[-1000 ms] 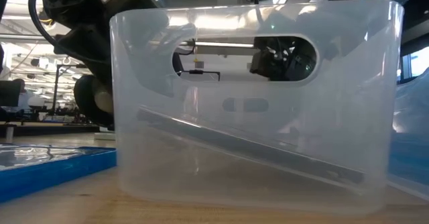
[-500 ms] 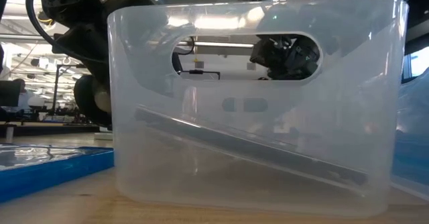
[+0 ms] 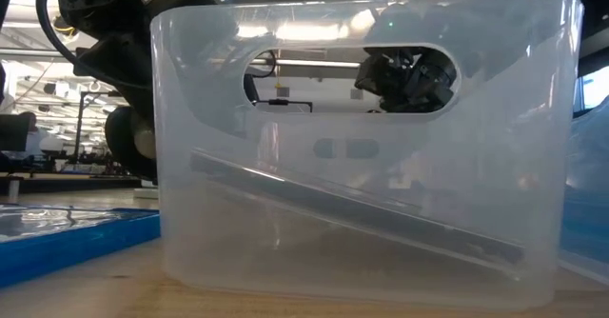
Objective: Pick & place jewel cases by type
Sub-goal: Put the bottom black cd case into the left transparent bin
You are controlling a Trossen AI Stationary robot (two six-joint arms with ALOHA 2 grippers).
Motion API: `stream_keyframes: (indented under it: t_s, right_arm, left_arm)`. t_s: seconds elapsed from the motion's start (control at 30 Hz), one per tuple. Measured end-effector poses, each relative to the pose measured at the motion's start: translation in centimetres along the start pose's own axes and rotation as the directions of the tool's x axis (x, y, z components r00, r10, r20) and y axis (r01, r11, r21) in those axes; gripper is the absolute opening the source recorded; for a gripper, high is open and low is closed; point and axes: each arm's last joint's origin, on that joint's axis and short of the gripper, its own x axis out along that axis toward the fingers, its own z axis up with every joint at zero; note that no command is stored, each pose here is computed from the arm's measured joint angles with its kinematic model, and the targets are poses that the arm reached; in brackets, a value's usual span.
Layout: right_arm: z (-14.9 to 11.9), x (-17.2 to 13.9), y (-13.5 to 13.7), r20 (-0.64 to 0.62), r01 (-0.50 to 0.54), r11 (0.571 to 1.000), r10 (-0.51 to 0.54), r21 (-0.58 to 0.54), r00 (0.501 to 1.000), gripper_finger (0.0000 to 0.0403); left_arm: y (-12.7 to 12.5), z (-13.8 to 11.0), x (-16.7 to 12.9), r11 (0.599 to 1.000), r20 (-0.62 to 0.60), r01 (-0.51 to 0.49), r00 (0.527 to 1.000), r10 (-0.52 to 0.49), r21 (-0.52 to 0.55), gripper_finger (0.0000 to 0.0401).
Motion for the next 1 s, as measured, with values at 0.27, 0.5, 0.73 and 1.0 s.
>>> stream_keyframes:
  t_s: [0.27,0.5,0.73,1.0]
  right_arm:
    - [2.1,-2.2,0.2,0.150,0.020,0.998,-0.012,-0.055,0.989,0.0251]
    - [3.8,-2.3,1.1,0.307,-0.051,0.989,0.091,-0.137,0.947,0.0251]
    - [3.5,-0.4,2.0,0.280,-0.079,0.986,0.118,-0.147,0.953,0.0251]
    - [3.5,0.2,2.7,0.268,-0.074,0.995,0.089,-0.065,0.959,0.0251]
  left_arm:
    - [0.0,0.0,0.0,1.000,0.002,-0.004,1.000,0.004,-0.001,0.0219]
    - [0.0,0.1,0.0,1.000,0.012,-0.001,1.000,0.001,-0.006,0.0219]
    - [0.0,0.3,0.1,1.000,0.031,-0.010,0.999,0.011,-0.015,0.0219]
    - [0.0,0.3,0.1,1.000,0.031,-0.007,1.000,0.007,-0.023,0.0219]
